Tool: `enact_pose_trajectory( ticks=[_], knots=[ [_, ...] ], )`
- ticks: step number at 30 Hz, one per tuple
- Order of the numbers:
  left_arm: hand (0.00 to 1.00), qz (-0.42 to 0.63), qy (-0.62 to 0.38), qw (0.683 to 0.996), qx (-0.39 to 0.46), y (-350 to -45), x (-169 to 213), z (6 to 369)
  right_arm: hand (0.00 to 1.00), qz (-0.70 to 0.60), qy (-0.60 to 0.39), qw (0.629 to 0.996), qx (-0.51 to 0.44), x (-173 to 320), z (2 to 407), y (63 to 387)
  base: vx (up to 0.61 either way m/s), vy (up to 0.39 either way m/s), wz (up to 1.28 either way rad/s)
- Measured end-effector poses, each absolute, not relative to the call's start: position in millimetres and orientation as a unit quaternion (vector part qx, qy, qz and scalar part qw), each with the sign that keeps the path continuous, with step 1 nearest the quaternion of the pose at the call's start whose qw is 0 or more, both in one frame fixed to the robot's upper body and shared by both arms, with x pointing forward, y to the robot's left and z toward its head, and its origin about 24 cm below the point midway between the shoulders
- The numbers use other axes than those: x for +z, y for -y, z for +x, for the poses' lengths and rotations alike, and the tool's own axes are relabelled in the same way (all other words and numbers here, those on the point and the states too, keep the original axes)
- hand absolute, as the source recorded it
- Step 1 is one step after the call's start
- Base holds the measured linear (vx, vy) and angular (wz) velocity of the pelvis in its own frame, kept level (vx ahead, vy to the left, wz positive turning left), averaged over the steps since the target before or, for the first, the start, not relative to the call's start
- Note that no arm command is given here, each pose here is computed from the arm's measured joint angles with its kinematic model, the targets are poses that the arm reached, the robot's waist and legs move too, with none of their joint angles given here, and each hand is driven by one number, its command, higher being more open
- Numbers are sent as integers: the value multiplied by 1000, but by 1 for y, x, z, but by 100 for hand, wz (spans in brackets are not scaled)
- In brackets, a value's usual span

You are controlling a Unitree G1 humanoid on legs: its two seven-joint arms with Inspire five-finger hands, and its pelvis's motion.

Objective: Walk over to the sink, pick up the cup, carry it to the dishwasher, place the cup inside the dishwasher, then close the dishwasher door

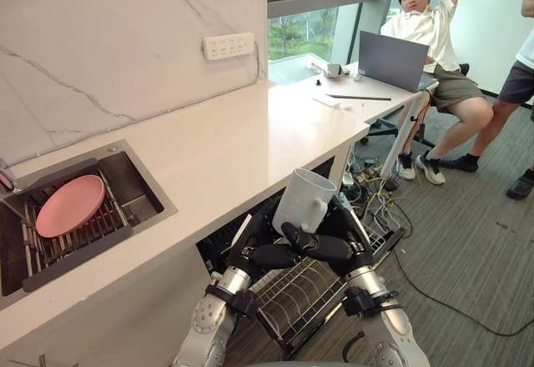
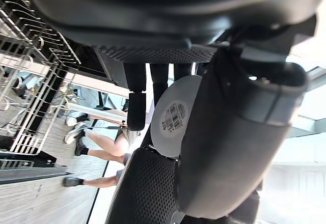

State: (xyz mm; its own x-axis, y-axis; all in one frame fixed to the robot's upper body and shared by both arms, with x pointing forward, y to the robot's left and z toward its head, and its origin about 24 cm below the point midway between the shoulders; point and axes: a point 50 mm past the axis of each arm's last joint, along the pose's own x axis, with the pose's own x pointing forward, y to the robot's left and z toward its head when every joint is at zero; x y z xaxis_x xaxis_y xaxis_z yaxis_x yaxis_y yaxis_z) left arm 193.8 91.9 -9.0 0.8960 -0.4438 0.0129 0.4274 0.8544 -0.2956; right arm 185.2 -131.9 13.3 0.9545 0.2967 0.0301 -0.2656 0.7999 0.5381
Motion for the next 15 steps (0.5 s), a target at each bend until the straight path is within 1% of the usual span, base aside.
enact_pose_trajectory(
  ticks=[3, 9, 15],
  knots=[
    [30, -142, -42, 963, -225, -93, -16, 191, 30, 287, -53, 945, 148, 7, 184, 134, 0, 0, 0],
    [30, -144, -53, 962, -226, -89, -22, 186, 30, 303, -74, 941, 131, -4, 183, 139, -5, 5, 1],
    [30, -139, -63, 967, -202, -93, -31, 179, 30, 303, -92, 939, 135, -11, 182, 135, -30, 17, 1]
  ],
)
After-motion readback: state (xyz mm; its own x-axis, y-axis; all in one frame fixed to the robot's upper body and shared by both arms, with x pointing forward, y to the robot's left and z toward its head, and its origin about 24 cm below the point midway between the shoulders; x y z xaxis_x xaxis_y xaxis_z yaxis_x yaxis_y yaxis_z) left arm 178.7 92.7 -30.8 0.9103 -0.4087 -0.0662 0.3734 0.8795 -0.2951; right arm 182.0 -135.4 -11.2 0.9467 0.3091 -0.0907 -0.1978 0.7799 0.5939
